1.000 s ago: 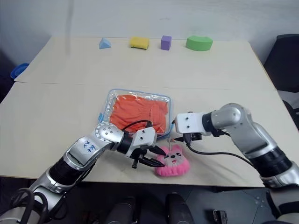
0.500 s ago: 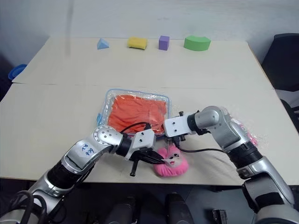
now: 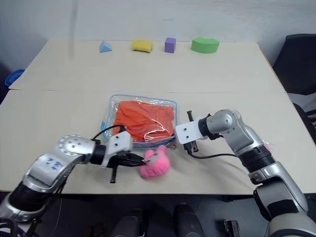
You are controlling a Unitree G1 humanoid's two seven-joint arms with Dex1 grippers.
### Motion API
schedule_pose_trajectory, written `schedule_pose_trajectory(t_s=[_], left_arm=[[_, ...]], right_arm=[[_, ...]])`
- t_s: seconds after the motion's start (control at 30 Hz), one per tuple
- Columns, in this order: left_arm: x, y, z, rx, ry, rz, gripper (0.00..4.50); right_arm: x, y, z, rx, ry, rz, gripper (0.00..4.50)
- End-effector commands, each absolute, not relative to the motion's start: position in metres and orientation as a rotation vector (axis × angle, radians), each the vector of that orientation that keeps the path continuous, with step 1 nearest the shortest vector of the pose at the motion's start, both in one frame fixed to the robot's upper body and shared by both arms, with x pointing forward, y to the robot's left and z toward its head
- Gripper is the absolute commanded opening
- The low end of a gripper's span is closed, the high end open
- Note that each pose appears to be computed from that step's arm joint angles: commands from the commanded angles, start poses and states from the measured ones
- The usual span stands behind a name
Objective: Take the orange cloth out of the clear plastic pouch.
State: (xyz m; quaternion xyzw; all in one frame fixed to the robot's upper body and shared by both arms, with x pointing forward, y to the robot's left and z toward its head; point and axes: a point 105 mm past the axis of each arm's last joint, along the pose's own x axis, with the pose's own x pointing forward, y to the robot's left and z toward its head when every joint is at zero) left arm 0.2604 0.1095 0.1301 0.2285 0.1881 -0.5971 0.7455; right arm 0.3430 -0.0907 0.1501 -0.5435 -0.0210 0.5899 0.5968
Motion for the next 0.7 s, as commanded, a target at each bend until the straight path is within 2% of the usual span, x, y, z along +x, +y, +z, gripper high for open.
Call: schedule_pose_trajectory(t_s=[0.03, 0.3, 0.57, 0.7], left_arm=[[0.252, 0.128, 0.131, 0.496, 0.445, -1.275, 0.00], [0.250, 0.160, 0.130, 0.488, 0.473, -1.137, 0.00], [0.251, 0.146, 0.131, 0.459, 0.434, -1.146, 0.00], [0.255, 0.131, 0.137, 0.459, 0.378, -1.180, 0.00]], right_arm=[[0.362, -0.114, 0.173, -1.274, -0.046, 1.224, 0.03], [0.368, -0.123, 0.182, -1.172, -0.028, 1.178, 0.03], [0.357, -0.114, 0.178, -0.994, 0.023, 1.245, 0.03], [0.354, -0.108, 0.174, -1.001, 0.023, 1.252, 1.03]])
